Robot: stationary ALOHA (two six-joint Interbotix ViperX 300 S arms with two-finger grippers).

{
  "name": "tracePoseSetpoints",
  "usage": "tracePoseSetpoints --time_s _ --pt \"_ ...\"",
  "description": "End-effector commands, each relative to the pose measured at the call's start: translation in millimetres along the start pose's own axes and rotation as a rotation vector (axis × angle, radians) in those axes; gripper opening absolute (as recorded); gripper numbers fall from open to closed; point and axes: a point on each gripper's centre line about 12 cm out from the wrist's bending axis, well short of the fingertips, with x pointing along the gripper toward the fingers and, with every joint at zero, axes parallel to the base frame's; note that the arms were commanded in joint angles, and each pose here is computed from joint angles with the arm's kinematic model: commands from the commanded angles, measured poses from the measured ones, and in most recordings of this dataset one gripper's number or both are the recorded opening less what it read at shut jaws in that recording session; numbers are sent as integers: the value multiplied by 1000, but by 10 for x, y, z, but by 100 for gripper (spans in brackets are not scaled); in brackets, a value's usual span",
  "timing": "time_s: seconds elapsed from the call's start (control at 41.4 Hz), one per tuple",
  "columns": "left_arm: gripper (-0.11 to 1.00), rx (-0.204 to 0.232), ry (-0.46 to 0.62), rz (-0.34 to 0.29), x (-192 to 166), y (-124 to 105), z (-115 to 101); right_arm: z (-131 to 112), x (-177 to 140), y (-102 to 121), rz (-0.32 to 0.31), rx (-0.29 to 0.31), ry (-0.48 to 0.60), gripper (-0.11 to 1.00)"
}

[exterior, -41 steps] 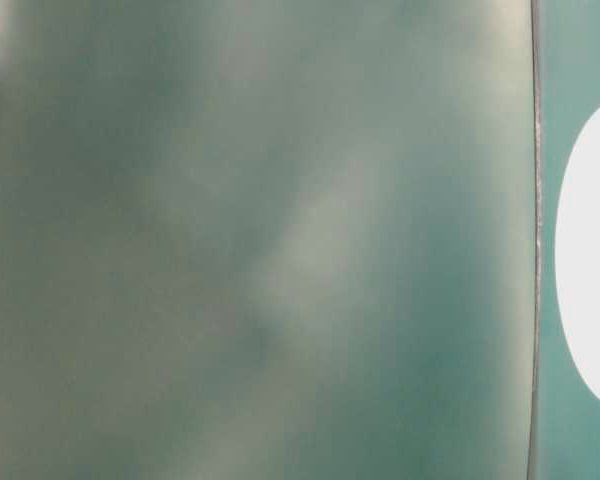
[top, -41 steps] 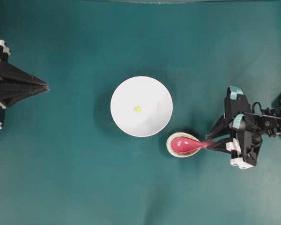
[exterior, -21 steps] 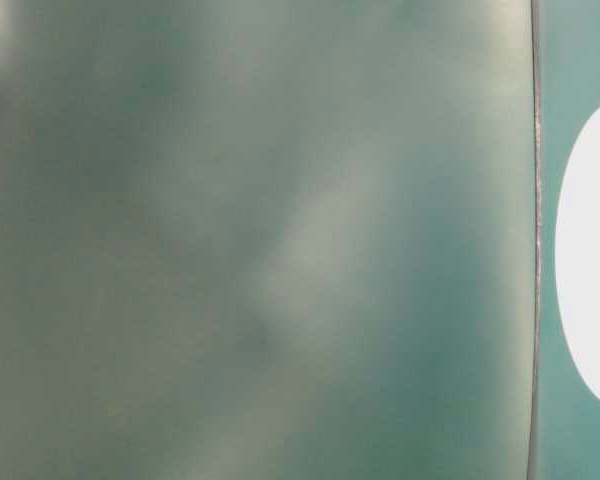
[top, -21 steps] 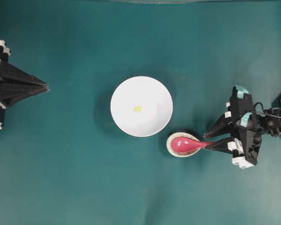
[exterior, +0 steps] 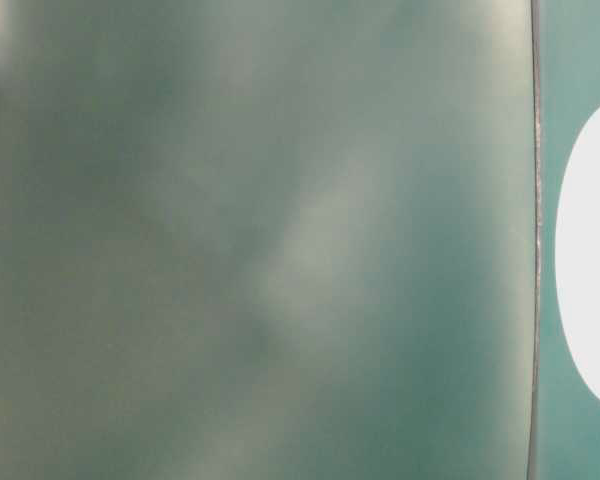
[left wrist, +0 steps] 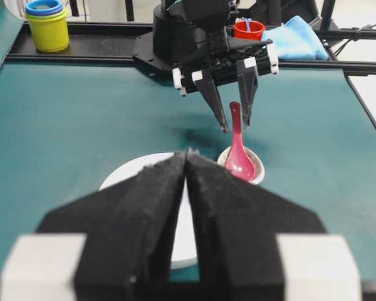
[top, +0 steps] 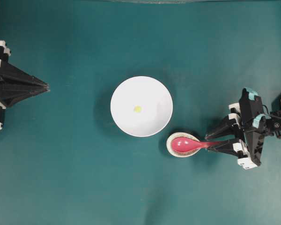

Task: Scoop the yellow hexagonal prism block from the bowl with a spoon using the right arm.
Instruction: 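Lower the open right gripper around the pink spoon handle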

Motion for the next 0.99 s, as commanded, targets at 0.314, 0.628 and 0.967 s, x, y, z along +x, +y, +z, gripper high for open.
tracePoseSetpoints --time_s 0.314,0.628,0.967 --pt "11 0 -20 -2 19 -4 88 -78 60 14 -29 -66 -80 45" --pt "11 0 -15 -2 22 -4 81 -103 49 87 -13 -107 -108 45" --pt "11 -2 -14 -2 24 -4 78 -67 53 73 -29 -125 -150 45"
